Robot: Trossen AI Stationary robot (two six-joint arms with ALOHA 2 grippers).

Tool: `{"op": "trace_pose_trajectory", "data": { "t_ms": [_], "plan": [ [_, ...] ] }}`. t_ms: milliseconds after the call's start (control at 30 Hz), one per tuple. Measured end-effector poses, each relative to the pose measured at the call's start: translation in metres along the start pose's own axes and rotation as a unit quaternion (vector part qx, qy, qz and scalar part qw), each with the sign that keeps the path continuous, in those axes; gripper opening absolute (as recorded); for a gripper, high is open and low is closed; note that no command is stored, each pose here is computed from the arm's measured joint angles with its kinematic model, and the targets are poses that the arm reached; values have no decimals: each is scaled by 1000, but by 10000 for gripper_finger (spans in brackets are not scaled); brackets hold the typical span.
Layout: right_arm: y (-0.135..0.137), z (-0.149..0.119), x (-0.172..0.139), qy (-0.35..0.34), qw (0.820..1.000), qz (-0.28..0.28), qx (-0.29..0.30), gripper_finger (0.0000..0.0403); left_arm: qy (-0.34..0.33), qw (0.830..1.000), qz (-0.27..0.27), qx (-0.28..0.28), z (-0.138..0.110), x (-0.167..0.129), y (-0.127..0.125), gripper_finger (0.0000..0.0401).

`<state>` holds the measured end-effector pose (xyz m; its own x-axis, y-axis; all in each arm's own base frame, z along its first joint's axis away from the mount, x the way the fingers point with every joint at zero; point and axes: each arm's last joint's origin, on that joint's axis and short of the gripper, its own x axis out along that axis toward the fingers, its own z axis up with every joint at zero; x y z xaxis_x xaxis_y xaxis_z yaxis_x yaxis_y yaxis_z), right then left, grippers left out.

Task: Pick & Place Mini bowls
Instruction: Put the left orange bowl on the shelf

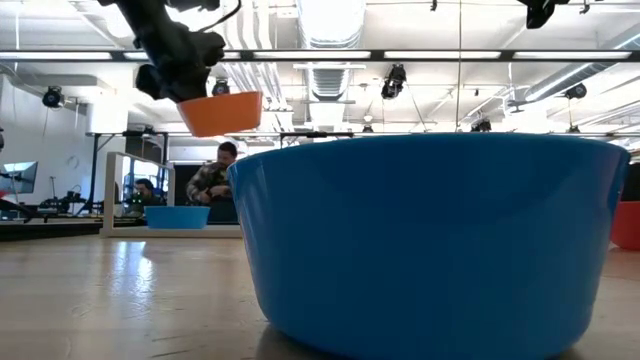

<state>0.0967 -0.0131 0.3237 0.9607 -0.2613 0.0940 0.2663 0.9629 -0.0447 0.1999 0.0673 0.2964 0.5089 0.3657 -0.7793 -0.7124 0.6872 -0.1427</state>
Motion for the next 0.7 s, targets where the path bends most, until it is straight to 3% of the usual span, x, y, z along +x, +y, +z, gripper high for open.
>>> {"op": "trace_pose_trajectory", "data": {
  "t_ms": [300, 500, 700],
  "plan": [
    [0, 0, 0, 0, 1000, 0, 0, 8, -18, 996, 78, -49, 36, 13, 43, 0],
    [0, 0, 0, 0, 1000, 0, 0, 8, -14, 995, 100, 3, 65, 29, 54, 0],
    [0, 0, 0, 0, 1000, 0, 1, 8, 36, 990, 113, 74, 88, 56, 64, 0]
  ]
}}
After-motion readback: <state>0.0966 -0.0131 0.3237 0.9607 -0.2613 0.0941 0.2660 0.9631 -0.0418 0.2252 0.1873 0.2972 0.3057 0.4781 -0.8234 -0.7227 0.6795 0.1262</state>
